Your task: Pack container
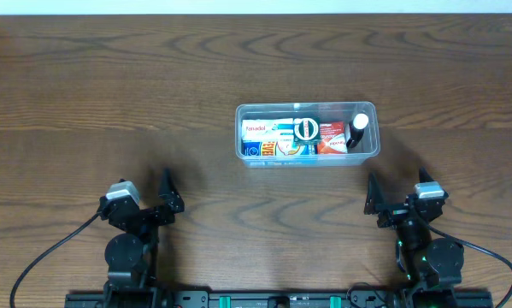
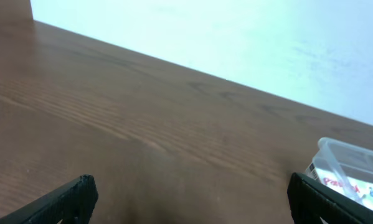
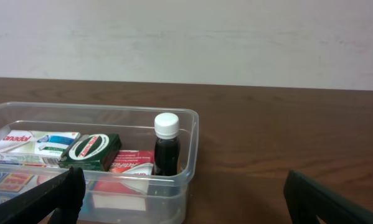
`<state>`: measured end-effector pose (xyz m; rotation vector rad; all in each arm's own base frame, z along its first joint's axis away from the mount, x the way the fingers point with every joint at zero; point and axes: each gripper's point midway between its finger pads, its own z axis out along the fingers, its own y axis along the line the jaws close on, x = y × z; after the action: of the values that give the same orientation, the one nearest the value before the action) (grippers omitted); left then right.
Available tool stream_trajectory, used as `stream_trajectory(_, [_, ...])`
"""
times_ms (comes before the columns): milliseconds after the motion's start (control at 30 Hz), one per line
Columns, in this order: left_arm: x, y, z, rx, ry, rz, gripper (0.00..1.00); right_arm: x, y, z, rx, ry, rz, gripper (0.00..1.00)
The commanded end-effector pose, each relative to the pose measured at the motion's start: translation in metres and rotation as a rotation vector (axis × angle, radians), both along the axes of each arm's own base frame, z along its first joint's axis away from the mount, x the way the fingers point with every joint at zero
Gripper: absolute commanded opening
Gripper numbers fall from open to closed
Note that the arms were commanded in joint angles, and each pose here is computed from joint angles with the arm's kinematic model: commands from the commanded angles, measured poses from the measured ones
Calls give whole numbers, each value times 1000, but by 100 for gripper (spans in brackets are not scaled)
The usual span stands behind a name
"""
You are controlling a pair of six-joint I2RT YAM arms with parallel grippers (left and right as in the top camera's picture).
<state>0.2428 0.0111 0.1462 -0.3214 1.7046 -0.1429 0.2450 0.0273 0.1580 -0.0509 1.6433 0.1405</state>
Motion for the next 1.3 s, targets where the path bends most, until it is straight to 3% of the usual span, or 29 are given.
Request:
stream_trajectory(0, [-3, 2, -12, -2, 33, 8, 98, 0, -1, 0, -14, -2, 0, 99])
stream_trajectory(233, [-3, 0, -9, 2, 22, -12, 98, 0, -1, 0, -14, -2, 0, 99])
stream_trajectory(567, [-2, -21, -9, 231, 24, -185, 98, 0, -1, 0, -14, -2, 0, 99])
stream_trajectory(1267, [-2, -21, -9, 227, 25, -183, 98, 0, -1, 0, -14, -2, 0, 99])
